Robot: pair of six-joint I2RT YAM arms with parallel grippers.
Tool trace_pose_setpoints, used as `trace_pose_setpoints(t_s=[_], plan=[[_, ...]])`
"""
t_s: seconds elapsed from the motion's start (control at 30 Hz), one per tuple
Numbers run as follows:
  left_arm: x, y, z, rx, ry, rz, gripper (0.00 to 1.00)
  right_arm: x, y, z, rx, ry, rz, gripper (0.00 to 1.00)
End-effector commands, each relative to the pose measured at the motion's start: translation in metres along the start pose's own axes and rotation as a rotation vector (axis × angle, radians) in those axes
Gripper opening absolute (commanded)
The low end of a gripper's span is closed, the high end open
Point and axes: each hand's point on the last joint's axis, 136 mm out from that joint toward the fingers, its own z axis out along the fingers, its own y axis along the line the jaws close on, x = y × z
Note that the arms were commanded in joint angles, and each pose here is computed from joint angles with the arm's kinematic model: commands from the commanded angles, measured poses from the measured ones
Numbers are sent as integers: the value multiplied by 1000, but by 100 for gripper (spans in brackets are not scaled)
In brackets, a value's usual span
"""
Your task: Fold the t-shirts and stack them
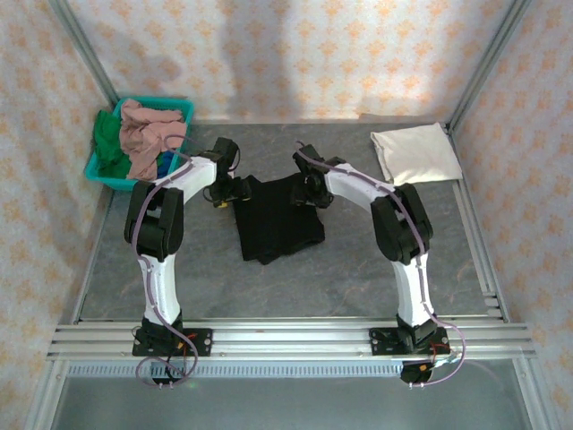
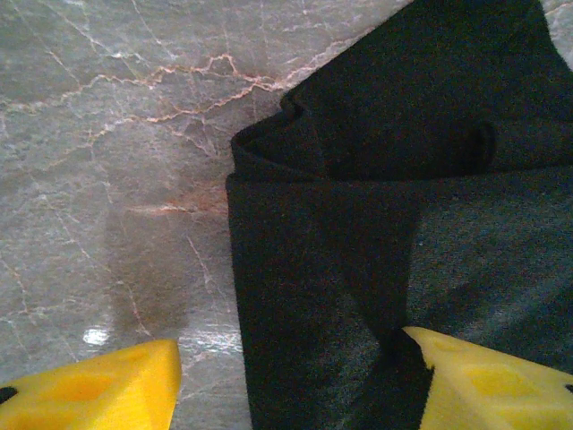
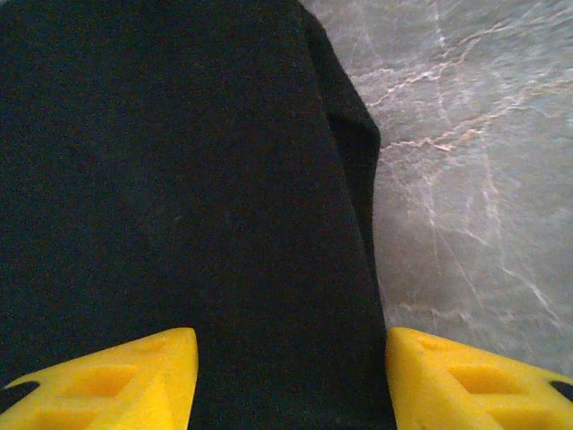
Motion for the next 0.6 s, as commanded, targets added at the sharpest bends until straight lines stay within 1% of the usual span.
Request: trace_pose_setpoints(t_s=[0.0,0.13,0.23,0.33,0.43,0.47,0.57], plan=[[9,4,4,-24,43,19,65,3,-9,8,64,26,-14,57],[10,6,6,-37,49,23,65,14,-9,10,95,31,-37,58],[9,8,4,-51,50,24,65,23,-17,16,133,55,-24,58],[8,8,4,-52,46,25,65,28,-20,22,138,74,-10,58],[8,7,2,-54,49,27,65,36,-19,28,120,100,-5,54],[9,8,2,-57,51,26,65,39,-18,30,110,110,-6,49],[9,9,0,-61,47,26,64,45,-17,32,82,126,3,21]])
